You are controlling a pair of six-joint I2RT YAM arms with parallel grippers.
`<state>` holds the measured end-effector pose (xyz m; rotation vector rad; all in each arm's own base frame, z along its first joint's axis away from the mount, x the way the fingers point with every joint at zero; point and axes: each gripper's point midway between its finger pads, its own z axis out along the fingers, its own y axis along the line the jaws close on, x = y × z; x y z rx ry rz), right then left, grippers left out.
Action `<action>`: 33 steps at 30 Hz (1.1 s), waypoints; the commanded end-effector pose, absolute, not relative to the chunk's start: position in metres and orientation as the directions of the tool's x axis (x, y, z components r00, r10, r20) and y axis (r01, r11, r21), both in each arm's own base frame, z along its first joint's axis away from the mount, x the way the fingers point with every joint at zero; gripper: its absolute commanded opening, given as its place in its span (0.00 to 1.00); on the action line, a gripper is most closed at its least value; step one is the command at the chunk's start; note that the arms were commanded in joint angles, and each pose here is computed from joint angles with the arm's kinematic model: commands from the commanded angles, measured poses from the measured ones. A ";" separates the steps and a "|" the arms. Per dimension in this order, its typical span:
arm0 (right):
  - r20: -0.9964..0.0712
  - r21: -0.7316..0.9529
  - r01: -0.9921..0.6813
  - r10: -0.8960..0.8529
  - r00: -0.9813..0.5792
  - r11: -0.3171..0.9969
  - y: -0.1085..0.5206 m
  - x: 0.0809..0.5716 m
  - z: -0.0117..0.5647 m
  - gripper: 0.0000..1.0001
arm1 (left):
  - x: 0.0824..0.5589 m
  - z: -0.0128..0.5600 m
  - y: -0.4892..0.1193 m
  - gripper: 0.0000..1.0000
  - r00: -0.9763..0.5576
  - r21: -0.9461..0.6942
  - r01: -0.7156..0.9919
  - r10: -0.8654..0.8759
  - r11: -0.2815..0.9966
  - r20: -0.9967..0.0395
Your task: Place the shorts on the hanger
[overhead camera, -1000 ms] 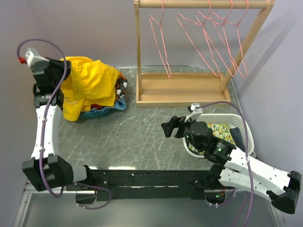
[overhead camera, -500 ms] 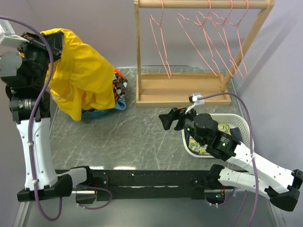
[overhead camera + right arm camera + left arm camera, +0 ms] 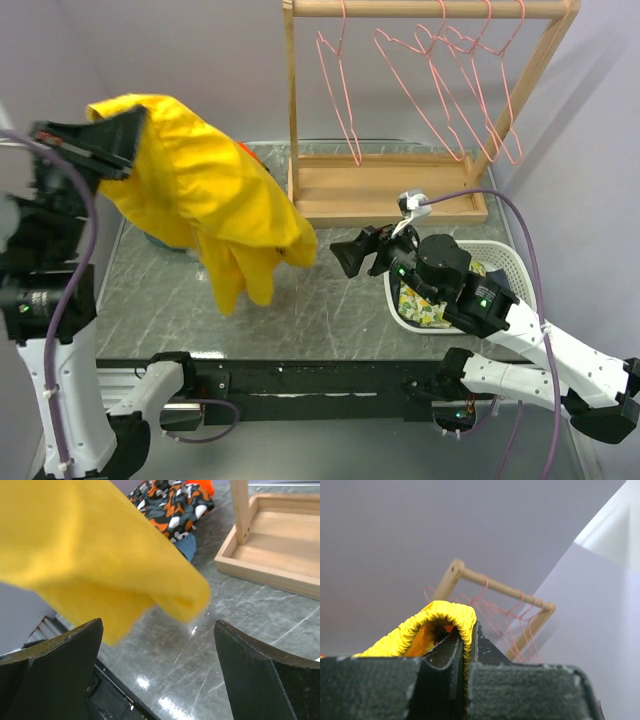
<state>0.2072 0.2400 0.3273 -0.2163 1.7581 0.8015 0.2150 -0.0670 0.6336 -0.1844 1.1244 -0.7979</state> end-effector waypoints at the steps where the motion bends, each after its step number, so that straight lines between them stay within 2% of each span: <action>1: -0.894 0.426 -0.562 0.236 -0.380 0.709 0.254 0.196 0.331 0.99 | 0.254 0.559 -0.097 0.01 -0.023 -0.627 0.442 -0.690 0.642 -0.723; 6: -0.872 0.450 -0.537 0.223 -0.435 0.714 0.266 0.189 0.305 0.98 | 0.283 0.438 -0.155 0.01 -0.217 -0.734 0.249 -0.703 0.631 -0.678; 11: -0.835 0.493 -0.498 0.229 -0.500 0.713 0.279 0.176 0.272 0.97 | 0.280 0.335 -0.207 0.01 -0.291 -0.782 0.090 -0.735 0.617 -0.613; 14: -0.826 0.492 -0.447 0.238 -0.511 0.747 0.282 0.175 0.257 0.95 | 0.274 0.299 -0.228 0.01 -0.325 -0.793 0.005 -0.749 0.609 -0.577; 21: -0.808 0.510 -0.412 0.257 -0.530 0.756 0.309 0.162 0.235 0.92 | 0.272 0.292 -0.238 0.01 -0.296 -0.814 -0.084 -0.794 0.575 -0.531; 24: -0.816 0.499 -0.383 0.272 -0.510 0.777 0.319 0.162 0.235 0.93 | 0.273 0.286 -0.241 0.01 -0.304 -0.803 -0.123 -0.793 0.582 -0.528; 25: -0.808 0.510 -0.357 0.294 -0.511 0.782 0.320 0.159 0.237 0.97 | 0.272 0.287 -0.240 0.01 -0.297 -0.801 -0.133 -0.794 0.584 -0.530; 27: -0.817 0.500 -0.313 0.320 -0.480 0.808 0.315 0.166 0.235 1.00 | 0.272 0.285 -0.238 0.01 -0.286 -0.807 -0.165 -0.811 0.566 -0.510; 33: -0.844 0.459 -0.314 0.296 -0.448 0.831 0.324 0.173 0.213 1.00 | 0.269 0.298 -0.249 0.01 -0.332 -0.803 -0.109 -0.783 0.585 -0.526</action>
